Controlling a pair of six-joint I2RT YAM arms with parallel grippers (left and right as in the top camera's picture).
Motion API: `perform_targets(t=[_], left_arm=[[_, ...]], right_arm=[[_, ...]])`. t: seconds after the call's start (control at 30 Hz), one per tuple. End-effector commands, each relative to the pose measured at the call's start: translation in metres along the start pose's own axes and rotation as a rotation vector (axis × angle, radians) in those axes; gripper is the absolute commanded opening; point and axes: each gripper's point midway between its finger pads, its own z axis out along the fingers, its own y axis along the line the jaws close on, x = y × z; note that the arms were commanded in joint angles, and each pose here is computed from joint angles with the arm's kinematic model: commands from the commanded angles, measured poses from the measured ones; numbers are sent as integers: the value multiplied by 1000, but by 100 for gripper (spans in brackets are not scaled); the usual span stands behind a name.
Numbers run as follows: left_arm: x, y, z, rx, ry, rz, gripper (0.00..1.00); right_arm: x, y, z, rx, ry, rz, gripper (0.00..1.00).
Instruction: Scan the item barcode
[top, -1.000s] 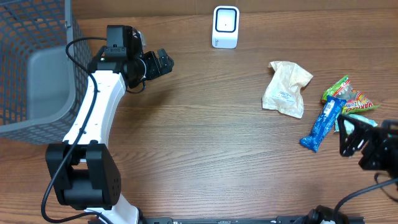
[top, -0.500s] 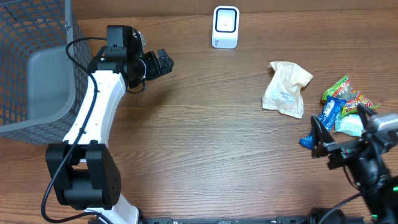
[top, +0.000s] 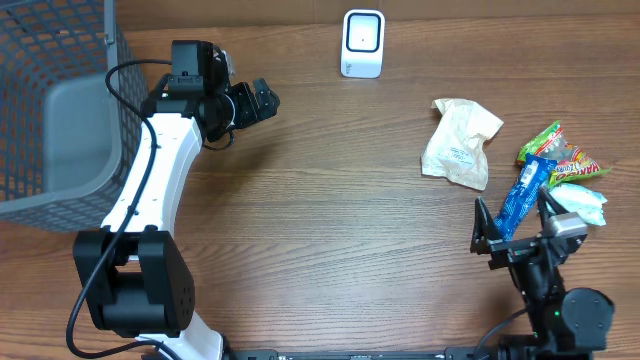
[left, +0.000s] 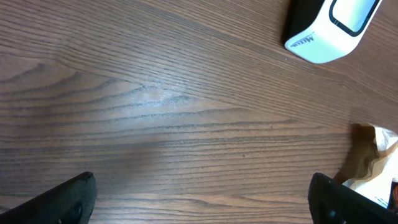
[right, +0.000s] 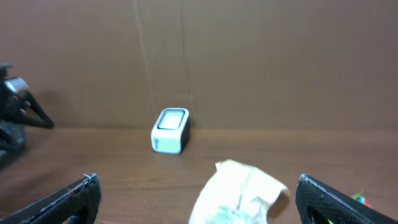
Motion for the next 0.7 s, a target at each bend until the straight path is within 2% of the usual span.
perform_targets(t=[0.0,0.33,0.67], left_arm=[[2,-1,1,-3,3,5,100],[2,-1,1,-3,3,5,100],[2,-1,1,-3,3,6,100]], right_arm=[[11,-10,0,48,-23,8,100],[55,-22,5,92,34,17,100],[55,-21,5,89,33,17,100]])
